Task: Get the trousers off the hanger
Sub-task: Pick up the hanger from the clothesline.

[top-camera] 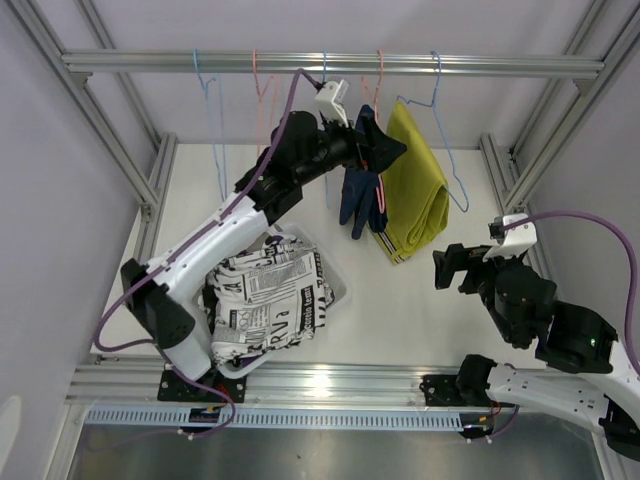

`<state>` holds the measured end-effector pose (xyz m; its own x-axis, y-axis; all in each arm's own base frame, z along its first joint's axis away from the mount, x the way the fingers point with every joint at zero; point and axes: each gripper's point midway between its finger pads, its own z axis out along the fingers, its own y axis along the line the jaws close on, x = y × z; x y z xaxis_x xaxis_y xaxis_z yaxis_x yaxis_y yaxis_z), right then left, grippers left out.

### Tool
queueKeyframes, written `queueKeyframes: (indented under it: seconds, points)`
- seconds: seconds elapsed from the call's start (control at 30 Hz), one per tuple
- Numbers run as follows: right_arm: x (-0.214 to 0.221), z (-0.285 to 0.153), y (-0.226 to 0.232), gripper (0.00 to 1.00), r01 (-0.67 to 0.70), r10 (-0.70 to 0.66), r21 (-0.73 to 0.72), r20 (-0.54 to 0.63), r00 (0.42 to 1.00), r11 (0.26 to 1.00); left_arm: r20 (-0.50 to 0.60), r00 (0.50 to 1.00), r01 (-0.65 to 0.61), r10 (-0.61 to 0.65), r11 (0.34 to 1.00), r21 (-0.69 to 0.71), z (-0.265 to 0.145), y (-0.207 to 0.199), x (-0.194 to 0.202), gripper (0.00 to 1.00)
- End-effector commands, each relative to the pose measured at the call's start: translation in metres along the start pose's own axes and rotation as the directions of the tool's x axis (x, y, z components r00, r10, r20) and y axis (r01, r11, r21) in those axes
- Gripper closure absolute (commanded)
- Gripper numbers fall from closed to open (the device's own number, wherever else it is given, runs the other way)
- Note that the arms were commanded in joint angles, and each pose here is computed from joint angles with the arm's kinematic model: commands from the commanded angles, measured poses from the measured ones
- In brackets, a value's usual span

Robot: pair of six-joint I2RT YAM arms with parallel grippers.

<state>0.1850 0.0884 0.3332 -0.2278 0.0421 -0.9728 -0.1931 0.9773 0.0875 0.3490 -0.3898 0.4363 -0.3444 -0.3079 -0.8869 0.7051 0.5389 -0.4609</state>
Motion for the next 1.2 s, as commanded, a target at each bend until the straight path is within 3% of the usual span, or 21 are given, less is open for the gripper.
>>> queueKeyframes:
  seconds: [0.0,0.33,0.57,0.83,1.1,1.17]
  points:
    - [-0.009,-0.006,-0.015,0.01,-0.027,0.026,0.054,0.032,0.999,0.998,0.036,0.998,0.042,-0.046,0.994,0.100,0.009,-0.012,-0.024,0.01]
    - [-0.001,-0.005,-0.023,0.00,-0.022,0.019,0.079,0.043,0.999,0.997,-0.004,1.000,0.031,-0.031,0.999,0.025,0.033,0.025,0.009,0.01]
    - [0.004,-0.002,-0.021,0.01,-0.013,0.010,0.076,0.043,0.999,0.997,0.032,0.995,0.085,-0.092,0.982,0.170,0.037,0.007,0.003,0.01]
    - [0.009,-0.006,-0.023,0.01,-0.039,0.038,0.063,0.030,0.999,0.997,-0.020,0.988,0.152,-0.151,0.971,0.187,0.048,0.016,0.022,0.13]
    - [0.011,-0.005,-0.022,0.01,-0.041,0.039,0.064,0.027,0.999,0.997,-0.038,0.981,0.192,-0.189,0.963,0.191,0.054,0.022,0.032,0.18]
    - [0.010,-0.005,-0.021,0.02,-0.038,0.037,0.062,0.027,0.999,0.997,-0.040,0.981,0.194,-0.190,0.962,0.193,0.055,0.022,0.033,0.27]
